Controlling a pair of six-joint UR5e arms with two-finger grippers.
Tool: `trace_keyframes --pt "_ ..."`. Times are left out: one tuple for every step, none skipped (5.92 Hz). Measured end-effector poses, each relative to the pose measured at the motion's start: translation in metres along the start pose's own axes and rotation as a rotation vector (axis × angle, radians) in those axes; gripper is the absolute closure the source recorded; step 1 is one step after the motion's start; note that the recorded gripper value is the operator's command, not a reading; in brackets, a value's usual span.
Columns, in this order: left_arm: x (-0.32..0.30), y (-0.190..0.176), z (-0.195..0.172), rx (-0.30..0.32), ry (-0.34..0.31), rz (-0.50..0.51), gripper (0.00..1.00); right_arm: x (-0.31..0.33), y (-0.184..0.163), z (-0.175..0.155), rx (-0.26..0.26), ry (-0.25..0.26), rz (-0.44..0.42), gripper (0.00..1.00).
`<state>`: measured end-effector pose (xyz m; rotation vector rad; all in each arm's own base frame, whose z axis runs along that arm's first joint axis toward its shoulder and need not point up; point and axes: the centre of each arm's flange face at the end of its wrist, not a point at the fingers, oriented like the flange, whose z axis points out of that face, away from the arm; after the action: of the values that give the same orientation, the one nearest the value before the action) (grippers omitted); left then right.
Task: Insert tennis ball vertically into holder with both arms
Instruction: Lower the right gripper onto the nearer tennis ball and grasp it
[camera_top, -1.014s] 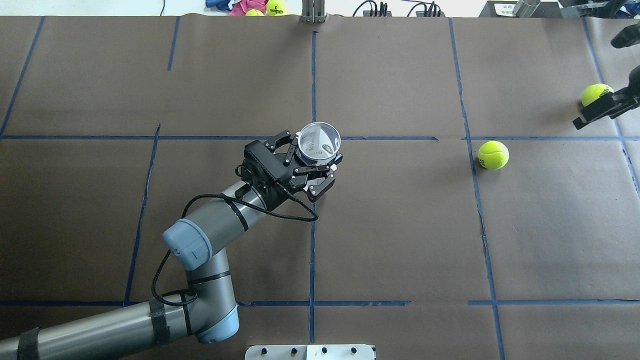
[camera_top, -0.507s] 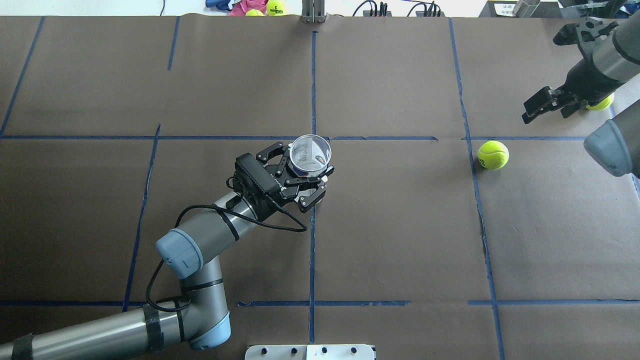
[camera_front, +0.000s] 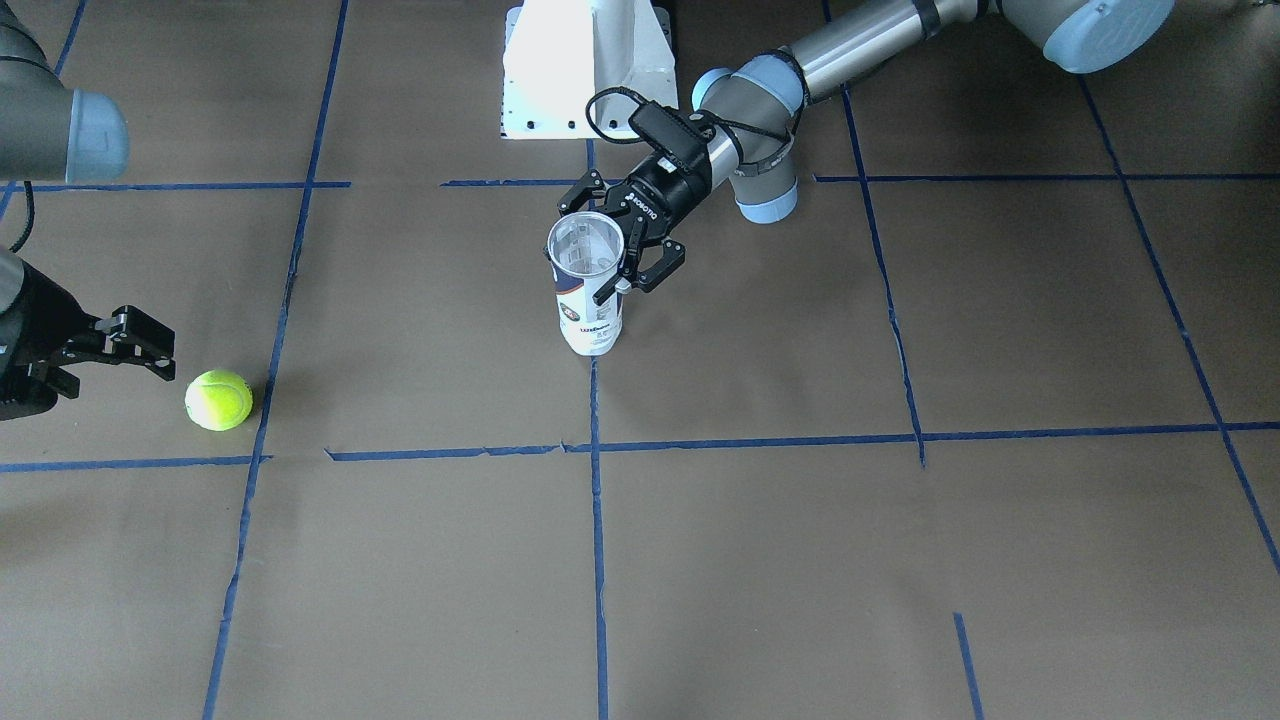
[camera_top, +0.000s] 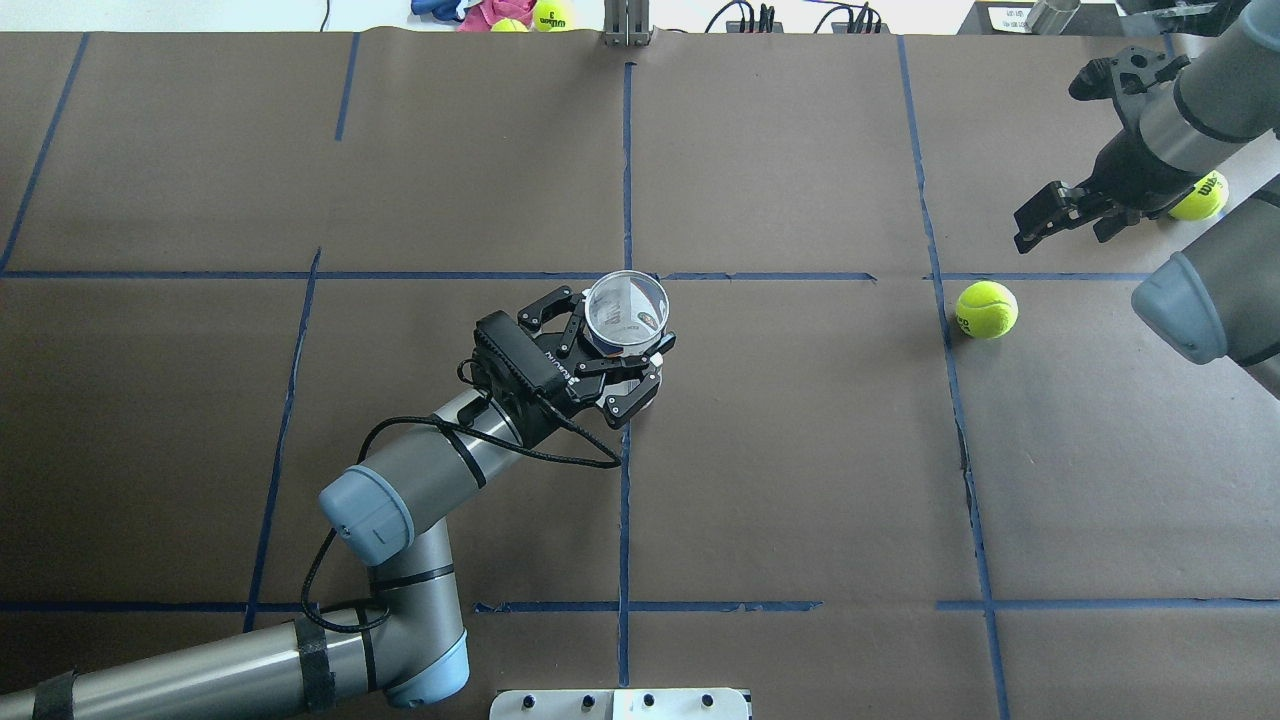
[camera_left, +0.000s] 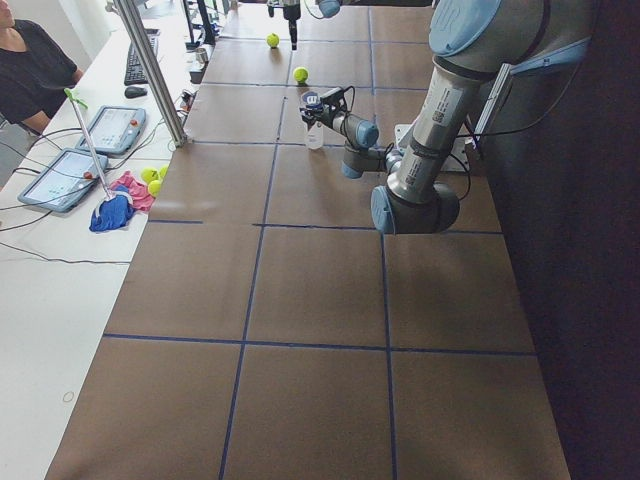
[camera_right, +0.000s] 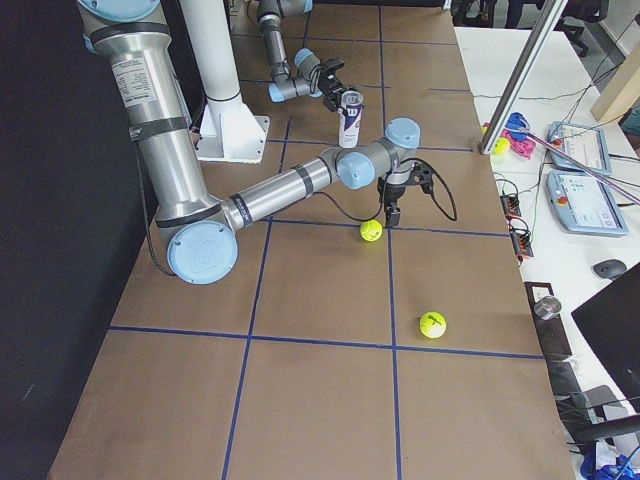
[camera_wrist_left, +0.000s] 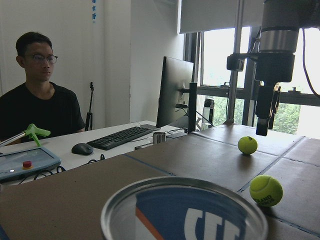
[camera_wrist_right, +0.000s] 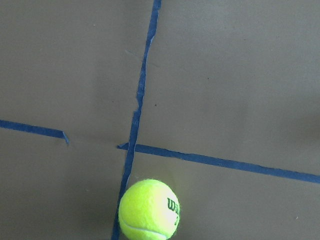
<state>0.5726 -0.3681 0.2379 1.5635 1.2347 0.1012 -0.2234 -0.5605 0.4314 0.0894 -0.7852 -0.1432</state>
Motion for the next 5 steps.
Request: trace_keyframes --pt "0.000 0.001 -0.002 0.006 0.003 -0.005 0.19 -0.007 0.002 0.009 -0.001 0.023 -0.012 0.00" --pt "0.000 0.005 -0.004 0.003 0.004 -0.005 0.19 -0.016 0.003 0.021 -0.004 0.049 -0.028 0.00" --pt "0.000 0.009 -0.004 -0.002 0.004 -0.004 0.17 -0.026 0.002 0.035 -0.015 0.070 -0.044 0.00" --pt "0.000 0.012 -0.004 -0.004 0.004 -0.003 0.14 -0.033 0.001 0.050 -0.031 0.084 -0.053 0.00" --pt "0.001 0.012 -0.004 -0.004 0.005 -0.004 0.11 -0.039 0.001 0.061 -0.047 0.090 -0.061 0.00"
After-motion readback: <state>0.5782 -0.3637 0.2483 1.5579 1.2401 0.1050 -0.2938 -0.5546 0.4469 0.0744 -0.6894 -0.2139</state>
